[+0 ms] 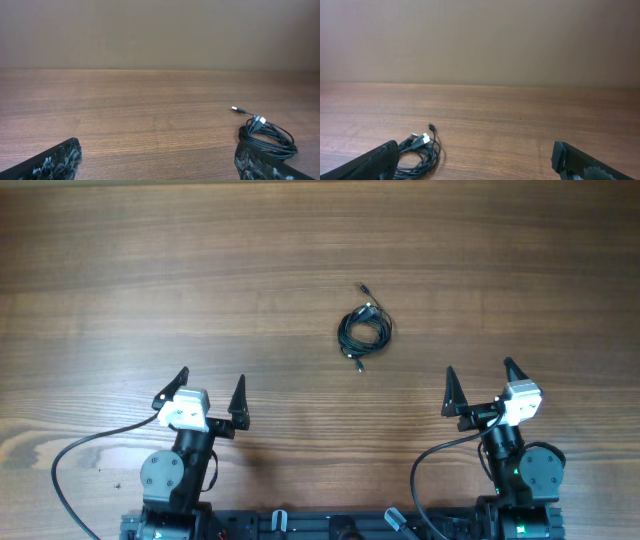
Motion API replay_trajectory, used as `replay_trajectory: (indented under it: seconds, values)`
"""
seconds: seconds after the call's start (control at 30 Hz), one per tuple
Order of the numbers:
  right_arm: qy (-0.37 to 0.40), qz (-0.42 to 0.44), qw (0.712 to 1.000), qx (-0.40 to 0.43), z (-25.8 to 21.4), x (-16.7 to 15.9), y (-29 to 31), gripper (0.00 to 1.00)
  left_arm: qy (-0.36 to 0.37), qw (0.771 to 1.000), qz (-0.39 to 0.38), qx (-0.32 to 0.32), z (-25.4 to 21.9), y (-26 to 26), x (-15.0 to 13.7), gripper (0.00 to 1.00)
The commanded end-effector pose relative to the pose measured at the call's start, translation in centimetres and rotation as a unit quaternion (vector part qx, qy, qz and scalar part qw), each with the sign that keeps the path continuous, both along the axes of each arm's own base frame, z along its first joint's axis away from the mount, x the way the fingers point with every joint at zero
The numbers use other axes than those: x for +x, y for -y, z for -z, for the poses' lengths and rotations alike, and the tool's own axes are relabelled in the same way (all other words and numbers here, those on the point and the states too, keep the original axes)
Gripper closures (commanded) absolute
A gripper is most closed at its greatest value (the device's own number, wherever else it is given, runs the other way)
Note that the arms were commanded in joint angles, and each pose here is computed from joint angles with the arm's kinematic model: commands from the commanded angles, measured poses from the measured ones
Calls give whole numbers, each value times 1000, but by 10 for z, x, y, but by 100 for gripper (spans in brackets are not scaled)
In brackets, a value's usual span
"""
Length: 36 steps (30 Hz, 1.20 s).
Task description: Untangle cables
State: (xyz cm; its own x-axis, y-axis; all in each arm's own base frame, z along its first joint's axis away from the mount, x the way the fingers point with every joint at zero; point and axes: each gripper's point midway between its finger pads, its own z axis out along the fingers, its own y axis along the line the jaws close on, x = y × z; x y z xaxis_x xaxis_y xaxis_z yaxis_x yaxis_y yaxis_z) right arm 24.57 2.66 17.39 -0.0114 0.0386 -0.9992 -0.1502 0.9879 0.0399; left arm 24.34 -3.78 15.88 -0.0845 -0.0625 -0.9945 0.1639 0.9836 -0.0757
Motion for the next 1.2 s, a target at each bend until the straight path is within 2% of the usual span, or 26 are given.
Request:
replay_trajectory:
  seconds: [0.0,0.67,0.8,0.93,1.03,1.17]
  values:
    - [7,-7,1000,-5,-3,-1,-2,0,1,1000,14,6,2,5,-1,0]
    - [7,-6,1000,-6,-2,-1,-2,0,2,1000,15,6,1,5,-1,0]
    - [6,-6,1000,-5,-2,-1,-2,0,9,999,43,3,-2,15,-3,0]
    - [6,-8,1000,-2,-2,-1,-3,0,-2,998,43,-43,-2,16,-3,0]
    - [0,-7,1000,29,-2,-1,-2,0,-11,996,41,-75,-1,16,-3,0]
    - [-13,-7,999,47,0,-1,-3,0,-25,995,38,-94,-6,15,-6,0]
